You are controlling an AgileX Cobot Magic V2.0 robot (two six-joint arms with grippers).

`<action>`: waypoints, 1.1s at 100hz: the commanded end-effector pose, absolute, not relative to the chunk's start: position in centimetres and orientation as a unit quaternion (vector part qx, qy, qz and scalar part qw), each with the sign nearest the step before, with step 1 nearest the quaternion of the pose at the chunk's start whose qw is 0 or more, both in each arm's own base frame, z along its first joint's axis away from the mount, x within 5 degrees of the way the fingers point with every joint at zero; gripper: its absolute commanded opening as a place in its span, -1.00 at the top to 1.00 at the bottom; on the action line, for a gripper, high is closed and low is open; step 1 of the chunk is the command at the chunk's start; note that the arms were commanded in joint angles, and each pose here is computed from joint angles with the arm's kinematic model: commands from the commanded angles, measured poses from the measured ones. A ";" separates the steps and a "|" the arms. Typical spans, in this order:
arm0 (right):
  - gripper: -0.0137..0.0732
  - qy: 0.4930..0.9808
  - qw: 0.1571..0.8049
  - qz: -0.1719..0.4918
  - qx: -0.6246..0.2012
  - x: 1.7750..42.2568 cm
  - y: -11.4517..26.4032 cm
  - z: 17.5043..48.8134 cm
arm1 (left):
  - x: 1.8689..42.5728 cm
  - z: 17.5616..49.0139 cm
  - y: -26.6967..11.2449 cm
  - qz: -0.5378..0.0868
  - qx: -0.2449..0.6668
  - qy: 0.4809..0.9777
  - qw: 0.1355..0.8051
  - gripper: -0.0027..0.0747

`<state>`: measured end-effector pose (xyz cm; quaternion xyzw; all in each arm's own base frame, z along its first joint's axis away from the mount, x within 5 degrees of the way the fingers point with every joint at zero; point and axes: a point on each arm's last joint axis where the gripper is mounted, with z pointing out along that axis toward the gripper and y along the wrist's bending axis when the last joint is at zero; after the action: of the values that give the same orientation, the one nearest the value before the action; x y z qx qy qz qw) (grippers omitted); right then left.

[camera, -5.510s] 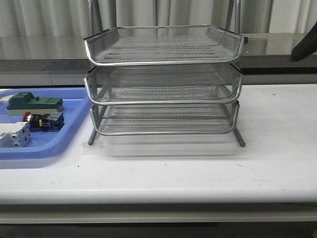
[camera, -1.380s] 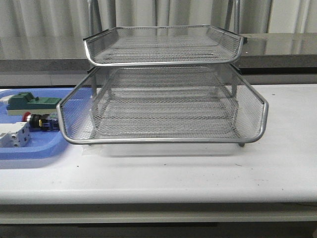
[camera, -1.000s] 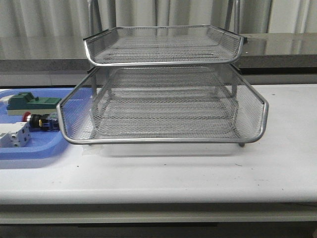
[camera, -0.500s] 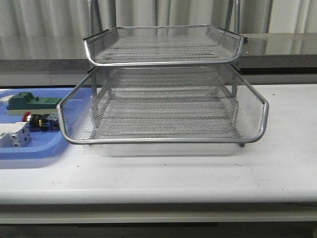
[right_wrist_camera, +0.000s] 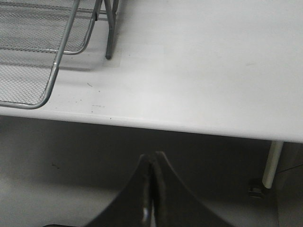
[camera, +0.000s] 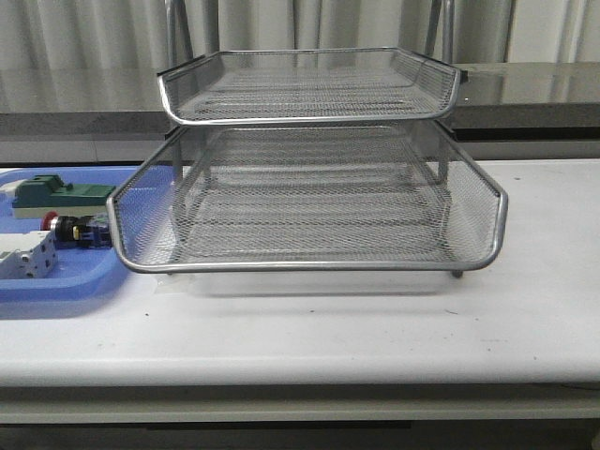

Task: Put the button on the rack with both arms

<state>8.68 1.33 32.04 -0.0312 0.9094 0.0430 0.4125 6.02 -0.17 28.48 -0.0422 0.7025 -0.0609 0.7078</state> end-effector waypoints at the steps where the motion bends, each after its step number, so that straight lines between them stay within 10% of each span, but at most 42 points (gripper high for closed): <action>1: 0.84 0.890 0.453 0.040 -0.034 9.0 1.3 33.5 | 7.4 31.9 -0.3 -0.071 -0.048 0.711 0.698 0.98; 38: 0.84 0.890 0.453 0.040 -0.034 9.0 1.3 33.5 | 18.1 38.3 -0.6 -0.056 -0.046 0.835 0.545 0.98; 82: 0.84 0.890 0.453 0.040 -0.034 9.0 1.3 33.5 | 29.1 35.9 -1.0 0.003 0.070 0.917 0.393 0.92; 93: 0.84 0.890 0.453 0.040 -0.034 9.0 1.3 33.5 | 30.2 35.0 -1.1 0.004 0.083 0.926 0.369 0.51; 110: 0.84 0.890 0.453 0.040 -0.034 9.0 1.3 33.5 | 30.7 34.2 -1.1 0.006 0.091 0.930 0.357 -0.65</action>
<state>8.68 1.33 32.04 -0.0312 0.9094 0.0430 0.4125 30.57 -0.88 32.06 0.0907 0.9475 0.0078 0.3066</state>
